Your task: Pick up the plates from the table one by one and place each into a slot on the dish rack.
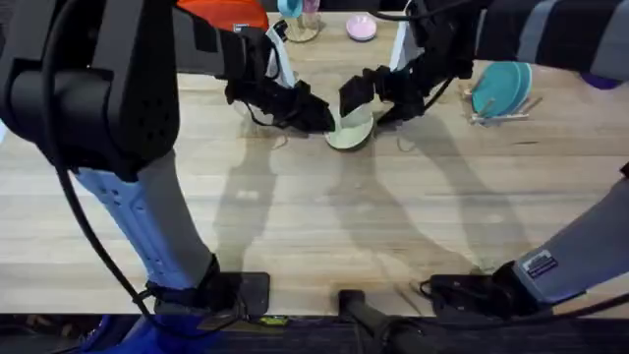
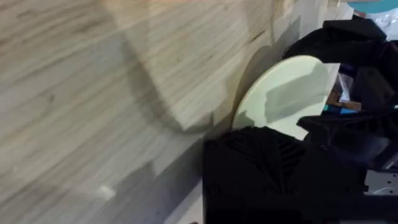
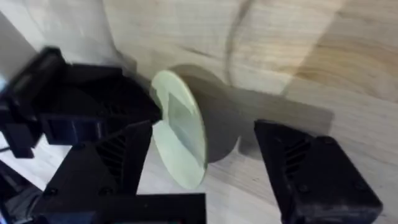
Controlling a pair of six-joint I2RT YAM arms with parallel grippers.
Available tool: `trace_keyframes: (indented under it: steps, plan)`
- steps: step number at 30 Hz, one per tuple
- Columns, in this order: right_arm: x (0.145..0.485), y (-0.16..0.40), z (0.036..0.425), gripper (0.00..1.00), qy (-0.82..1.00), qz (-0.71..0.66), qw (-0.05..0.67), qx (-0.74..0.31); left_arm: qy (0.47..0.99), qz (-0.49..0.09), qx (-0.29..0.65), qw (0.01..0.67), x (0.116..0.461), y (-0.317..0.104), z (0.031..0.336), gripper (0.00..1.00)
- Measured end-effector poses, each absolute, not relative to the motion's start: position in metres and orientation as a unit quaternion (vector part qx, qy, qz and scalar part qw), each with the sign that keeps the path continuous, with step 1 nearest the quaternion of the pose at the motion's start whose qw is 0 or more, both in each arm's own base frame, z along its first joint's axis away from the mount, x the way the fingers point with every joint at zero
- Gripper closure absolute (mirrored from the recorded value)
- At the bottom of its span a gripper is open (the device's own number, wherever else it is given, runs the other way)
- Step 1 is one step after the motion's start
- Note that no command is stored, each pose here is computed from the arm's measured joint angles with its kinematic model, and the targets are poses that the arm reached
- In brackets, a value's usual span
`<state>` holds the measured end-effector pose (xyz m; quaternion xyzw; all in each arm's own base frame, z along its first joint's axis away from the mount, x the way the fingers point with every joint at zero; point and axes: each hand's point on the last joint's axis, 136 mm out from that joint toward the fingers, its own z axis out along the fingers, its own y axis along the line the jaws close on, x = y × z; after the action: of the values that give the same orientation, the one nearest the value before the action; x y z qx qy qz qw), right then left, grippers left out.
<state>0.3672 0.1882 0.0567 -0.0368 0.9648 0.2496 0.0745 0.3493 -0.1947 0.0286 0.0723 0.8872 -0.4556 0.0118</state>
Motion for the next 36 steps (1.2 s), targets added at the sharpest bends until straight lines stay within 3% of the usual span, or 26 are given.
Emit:
trace_keyframes:
  steps: [7,12,17,18,19,36]
  plan:
    - [0.369,0.192,0.057,0.05,0.965,0.253,0.073,-0.02,0.887,-0.456,0.072,0.012,0.349,-0.195,0.028,0.959]
    - [0.366,0.195,0.048,0.471,0.966,0.251,0.06,-0.015,0.887,-0.456,0.072,0.012,0.349,-0.195,0.028,0.959]
    - [0.364,0.199,0.049,0.751,0.964,0.26,0.056,-0.016,0.887,-0.456,0.072,0.012,0.349,-0.195,0.029,0.959]
    - [0.364,0.201,0.053,0.886,0.961,0.269,0.055,-0.015,0.887,-0.456,0.072,0.012,0.349,-0.195,0.029,0.959]
    - [0.366,0.202,0.06,0.942,0.957,0.284,0.057,-0.013,0.886,-0.459,0.07,0.012,0.35,-0.194,0.03,0.959]
    - [0.367,0.207,0.067,0.974,0.952,0.297,0.062,-0.026,0.883,-0.464,0.073,0.016,0.351,-0.193,0.031,0.959]
